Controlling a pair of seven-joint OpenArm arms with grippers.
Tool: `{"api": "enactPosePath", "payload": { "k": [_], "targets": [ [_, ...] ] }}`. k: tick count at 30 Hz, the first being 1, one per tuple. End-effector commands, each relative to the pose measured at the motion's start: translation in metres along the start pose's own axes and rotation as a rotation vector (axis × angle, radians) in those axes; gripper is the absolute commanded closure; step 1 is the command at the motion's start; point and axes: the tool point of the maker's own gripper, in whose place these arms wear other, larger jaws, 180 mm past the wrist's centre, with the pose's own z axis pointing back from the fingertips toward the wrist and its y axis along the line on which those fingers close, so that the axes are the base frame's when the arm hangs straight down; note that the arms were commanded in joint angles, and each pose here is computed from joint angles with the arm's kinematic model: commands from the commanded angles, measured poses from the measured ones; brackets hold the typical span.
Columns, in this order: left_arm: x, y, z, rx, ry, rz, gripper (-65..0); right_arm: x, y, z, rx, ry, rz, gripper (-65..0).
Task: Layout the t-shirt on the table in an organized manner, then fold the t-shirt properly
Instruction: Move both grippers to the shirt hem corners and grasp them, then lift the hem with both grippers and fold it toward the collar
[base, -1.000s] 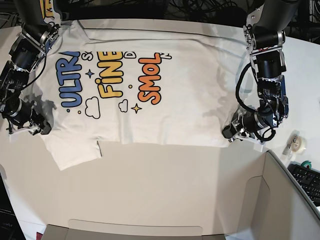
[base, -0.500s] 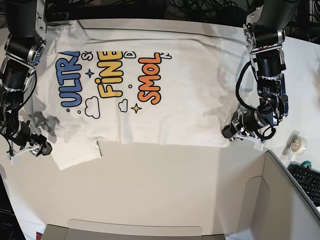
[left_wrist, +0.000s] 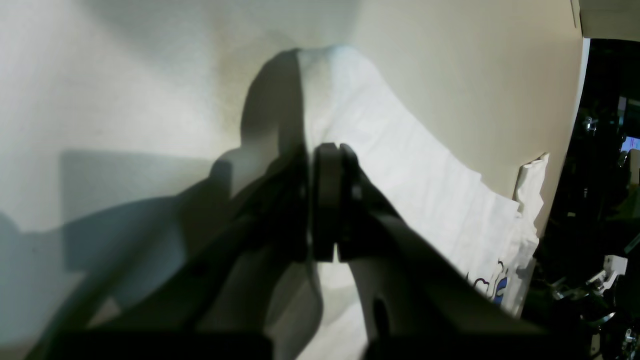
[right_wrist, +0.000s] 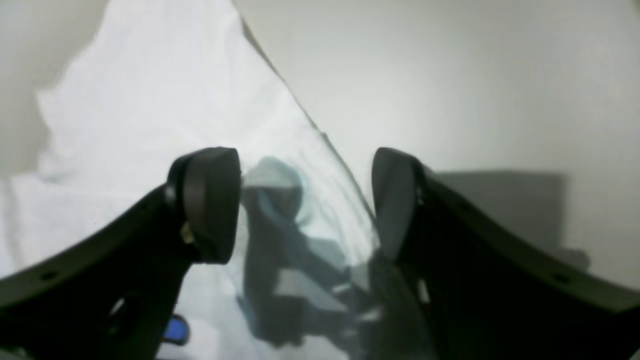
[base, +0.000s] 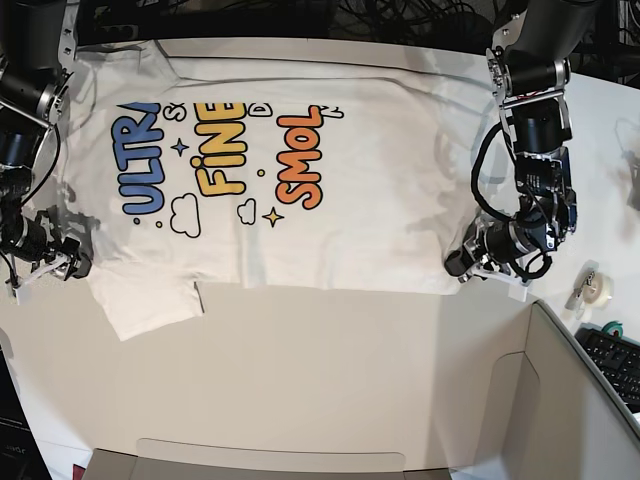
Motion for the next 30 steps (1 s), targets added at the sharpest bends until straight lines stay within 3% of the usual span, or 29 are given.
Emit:
{"api": "enactPosePath", "payload": {
  "k": [1,4,14,16,20,23,30],
  "targets": [
    [0.006,0.003,0.005,0.029,0.006,-0.02,0.0,0.009,0.006,-0.001,-0.003,-0.007,0.031,-40.9],
    [0.006,0.003,0.005,0.029,0.006,-0.02,0.0,-0.003,0.013,-0.011,-0.013,0.032,0.072,-40.9],
    [0.007,0.003,0.005,0.03,0.005,-0.021,0.0,-0.032,0.027,-0.025,0.019,0.078,0.062,-39.6],
    [0.007,0.003,0.005,0.03,0.005,-0.021,0.0,-0.035,0.027,-0.026,0.019,0.084,0.061,-32.8],
    [0.006,0.003,0.005,0.029,0.006,-0.02,0.0,-0.04,0.029,-0.028,0.016,0.101,0.079,-2.5],
    [0.006,0.003,0.005,0.029,0.006,-0.02,0.0,-0.046,0.033,-0.032,0.007,0.137,0.138,0.0],
    [0.008,0.0,0.006,0.02,-0.001,-0.025,0.0,-0.019,0.043,-0.021,0.002,0.038,0.221,0.0]
  ]
}}
